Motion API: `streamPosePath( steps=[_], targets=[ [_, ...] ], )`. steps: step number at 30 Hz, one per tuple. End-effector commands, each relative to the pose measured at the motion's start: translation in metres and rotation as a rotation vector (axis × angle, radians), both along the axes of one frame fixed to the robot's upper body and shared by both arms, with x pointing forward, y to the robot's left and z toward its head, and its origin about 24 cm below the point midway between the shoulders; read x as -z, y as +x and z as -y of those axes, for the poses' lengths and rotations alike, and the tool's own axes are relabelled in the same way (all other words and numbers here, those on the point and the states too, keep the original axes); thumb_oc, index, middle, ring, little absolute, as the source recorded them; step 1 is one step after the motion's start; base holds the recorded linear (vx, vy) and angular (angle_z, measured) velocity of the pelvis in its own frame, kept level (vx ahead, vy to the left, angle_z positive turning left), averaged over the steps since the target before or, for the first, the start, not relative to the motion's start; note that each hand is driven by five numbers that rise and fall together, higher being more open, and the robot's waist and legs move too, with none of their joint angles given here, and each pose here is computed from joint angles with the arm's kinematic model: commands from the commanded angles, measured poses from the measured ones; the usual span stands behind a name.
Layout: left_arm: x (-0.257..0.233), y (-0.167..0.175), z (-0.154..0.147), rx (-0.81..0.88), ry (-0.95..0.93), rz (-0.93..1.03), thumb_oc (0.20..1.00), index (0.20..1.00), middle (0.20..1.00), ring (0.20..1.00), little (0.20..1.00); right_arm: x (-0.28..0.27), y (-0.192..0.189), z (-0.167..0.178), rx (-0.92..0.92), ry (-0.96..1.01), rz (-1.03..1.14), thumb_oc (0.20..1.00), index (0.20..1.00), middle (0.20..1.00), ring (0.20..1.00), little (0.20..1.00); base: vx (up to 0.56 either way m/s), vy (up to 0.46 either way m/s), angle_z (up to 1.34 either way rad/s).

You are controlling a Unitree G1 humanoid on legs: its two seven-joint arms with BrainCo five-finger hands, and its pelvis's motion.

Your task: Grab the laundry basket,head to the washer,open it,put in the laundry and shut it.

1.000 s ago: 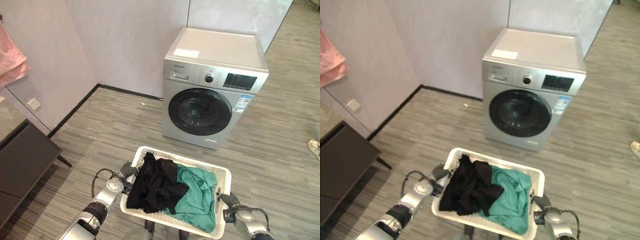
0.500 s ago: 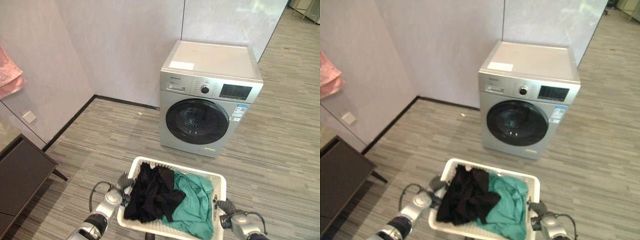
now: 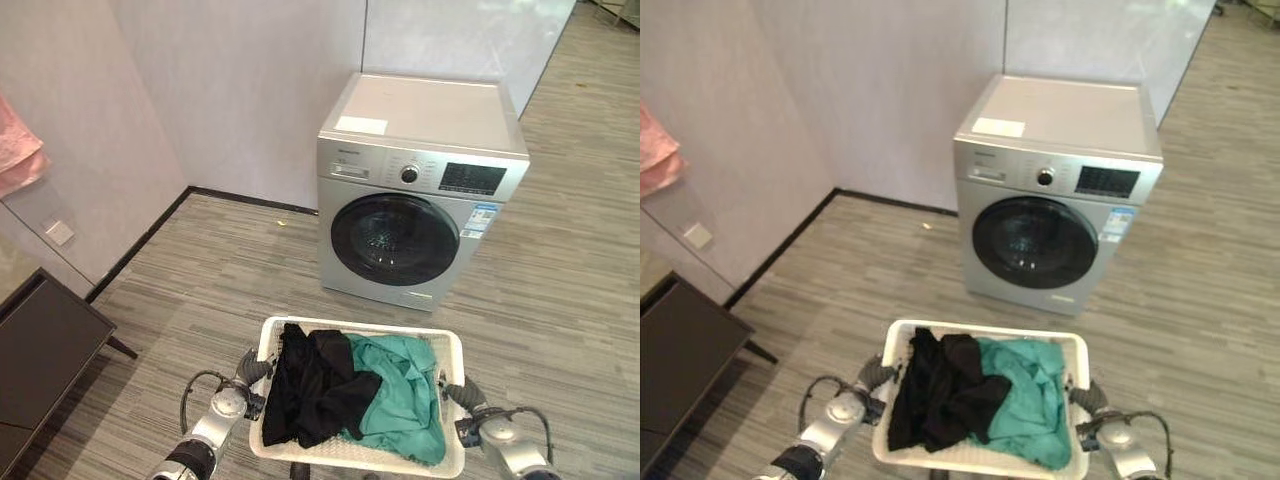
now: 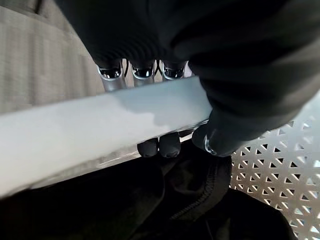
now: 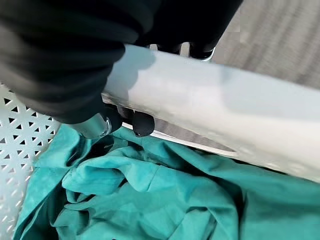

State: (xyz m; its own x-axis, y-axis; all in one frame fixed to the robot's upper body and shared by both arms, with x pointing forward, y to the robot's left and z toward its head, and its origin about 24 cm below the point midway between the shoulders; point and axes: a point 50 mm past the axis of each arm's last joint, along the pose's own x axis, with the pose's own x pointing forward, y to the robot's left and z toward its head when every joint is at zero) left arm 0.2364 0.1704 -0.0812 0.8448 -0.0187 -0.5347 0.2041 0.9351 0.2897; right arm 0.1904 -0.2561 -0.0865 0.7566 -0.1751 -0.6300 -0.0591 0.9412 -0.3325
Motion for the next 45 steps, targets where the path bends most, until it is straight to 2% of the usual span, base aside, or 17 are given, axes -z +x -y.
streamPosePath(
  steps=[1,7,14,22,25,32,40,45],
  targets=[
    [-0.036,0.041,-0.034,-0.004,0.087,0.124,0.2,0.2,0.2,0.2,0.2,-0.069,0.038,0.044,0.011,-0.075,0.305,0.2,0.2,0.2,0.2,0.2,-0.04,-0.175,0.16],
    [-0.061,0.061,-0.027,-0.009,0.049,0.235,0.2,0.2,0.2,0.2,0.2,-0.077,0.046,0.037,-0.023,-0.079,0.342,0.2,0.2,0.2,0.2,0.2,0.06,-0.109,0.25],
    [-0.068,0.059,-0.035,-0.034,0.05,0.275,0.2,0.2,0.2,0.2,0.2,-0.079,0.062,0.023,-0.052,-0.071,0.357,0.2,0.2,0.2,0.2,0.2,0.28,0.144,-0.22],
    [-0.07,0.053,-0.055,-0.072,0.088,0.281,0.2,0.2,0.2,0.2,0.2,-0.082,0.067,0.025,-0.033,-0.097,0.372,0.2,0.2,0.2,0.2,0.2,0.32,0.327,-0.72],
    [-0.072,0.047,-0.072,-0.094,0.128,0.276,0.2,0.2,0.2,0.2,0.2,-0.091,0.065,0.033,-0.029,-0.136,0.397,0.2,0.2,0.2,0.2,0.2,0.23,0.308,-0.52],
    [-0.077,0.045,-0.089,-0.143,0.155,0.288,0.2,0.2,0.2,0.2,0.2,-0.094,0.051,0.04,-0.015,-0.177,0.407,0.2,0.2,0.2,0.2,0.2,0.21,0.18,-0.4],
    [-0.075,0.052,-0.08,-0.144,0.152,0.289,0.2,0.2,0.2,0.2,0.2,-0.079,0.041,0.042,0.005,-0.178,0.341,0.2,0.2,0.2,0.2,0.2,0.23,-0.069,0.12],
    [-0.061,0.054,-0.061,-0.129,0.115,0.244,0.2,0.2,0.2,0.2,0.2,-0.062,0.021,0.047,0.017,-0.178,0.264,0.2,0.2,0.2,0.2,0.2,0.26,-0.203,0.46]
  ],
)
